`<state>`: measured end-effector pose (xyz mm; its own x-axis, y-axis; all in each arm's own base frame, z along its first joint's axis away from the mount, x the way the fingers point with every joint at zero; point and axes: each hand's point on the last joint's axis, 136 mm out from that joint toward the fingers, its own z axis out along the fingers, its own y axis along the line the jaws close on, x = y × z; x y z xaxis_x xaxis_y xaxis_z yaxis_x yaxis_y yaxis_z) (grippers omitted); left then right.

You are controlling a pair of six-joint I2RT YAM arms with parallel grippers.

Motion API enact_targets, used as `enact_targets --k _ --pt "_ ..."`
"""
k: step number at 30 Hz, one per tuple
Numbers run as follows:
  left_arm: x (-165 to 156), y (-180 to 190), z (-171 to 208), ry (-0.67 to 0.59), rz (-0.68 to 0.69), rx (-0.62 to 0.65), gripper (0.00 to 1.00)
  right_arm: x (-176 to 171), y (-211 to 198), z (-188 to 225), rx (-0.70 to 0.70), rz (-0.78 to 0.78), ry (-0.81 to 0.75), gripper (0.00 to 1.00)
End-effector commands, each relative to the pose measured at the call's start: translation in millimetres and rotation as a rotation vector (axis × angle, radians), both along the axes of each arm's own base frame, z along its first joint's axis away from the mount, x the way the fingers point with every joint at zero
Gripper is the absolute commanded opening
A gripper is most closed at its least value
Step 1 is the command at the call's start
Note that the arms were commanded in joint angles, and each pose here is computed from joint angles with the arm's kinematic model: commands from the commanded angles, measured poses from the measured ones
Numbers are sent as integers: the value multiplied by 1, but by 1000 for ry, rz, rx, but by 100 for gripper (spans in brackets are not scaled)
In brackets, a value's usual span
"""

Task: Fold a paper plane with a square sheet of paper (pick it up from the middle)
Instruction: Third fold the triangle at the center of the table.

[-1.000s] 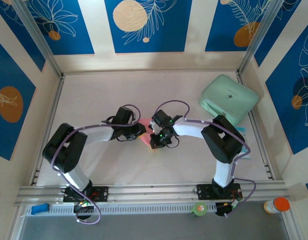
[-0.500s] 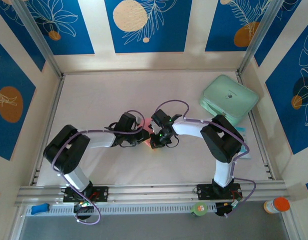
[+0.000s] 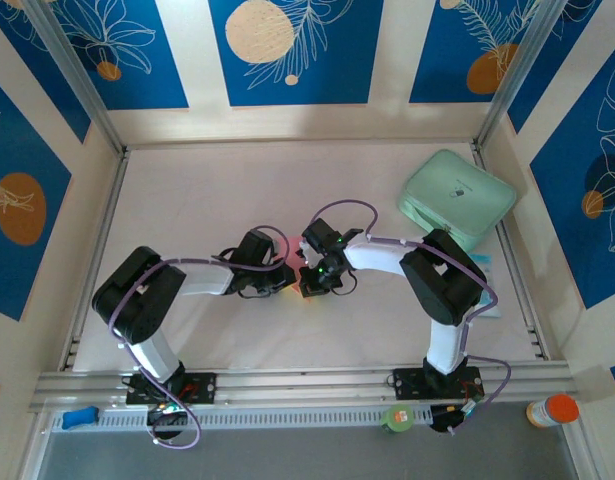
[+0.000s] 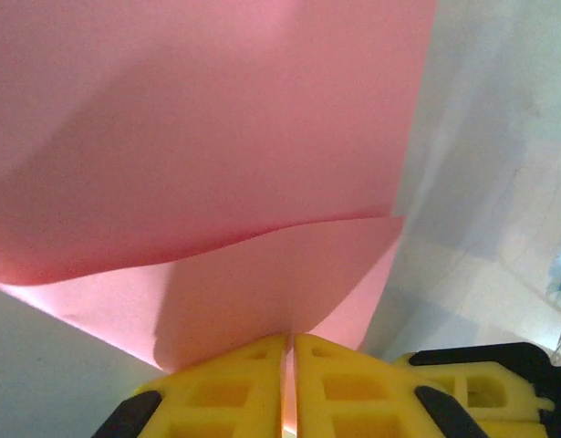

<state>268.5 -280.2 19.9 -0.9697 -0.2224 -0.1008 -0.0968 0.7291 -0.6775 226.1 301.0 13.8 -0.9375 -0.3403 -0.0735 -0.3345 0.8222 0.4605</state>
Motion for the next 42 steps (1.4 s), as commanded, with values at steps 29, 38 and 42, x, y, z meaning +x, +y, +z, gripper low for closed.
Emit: enact_targets --k 29,38,42 --pt "71 86 33 -69 95 149 15 -10 -37 -28 -110 -21 37 1" --pt "64 80 90 -149 166 18 31 46 16 75 199 -126 -166 22" --pt "51 79 85 -122 198 -8 42 55 13 73 184 -192 -183 24"
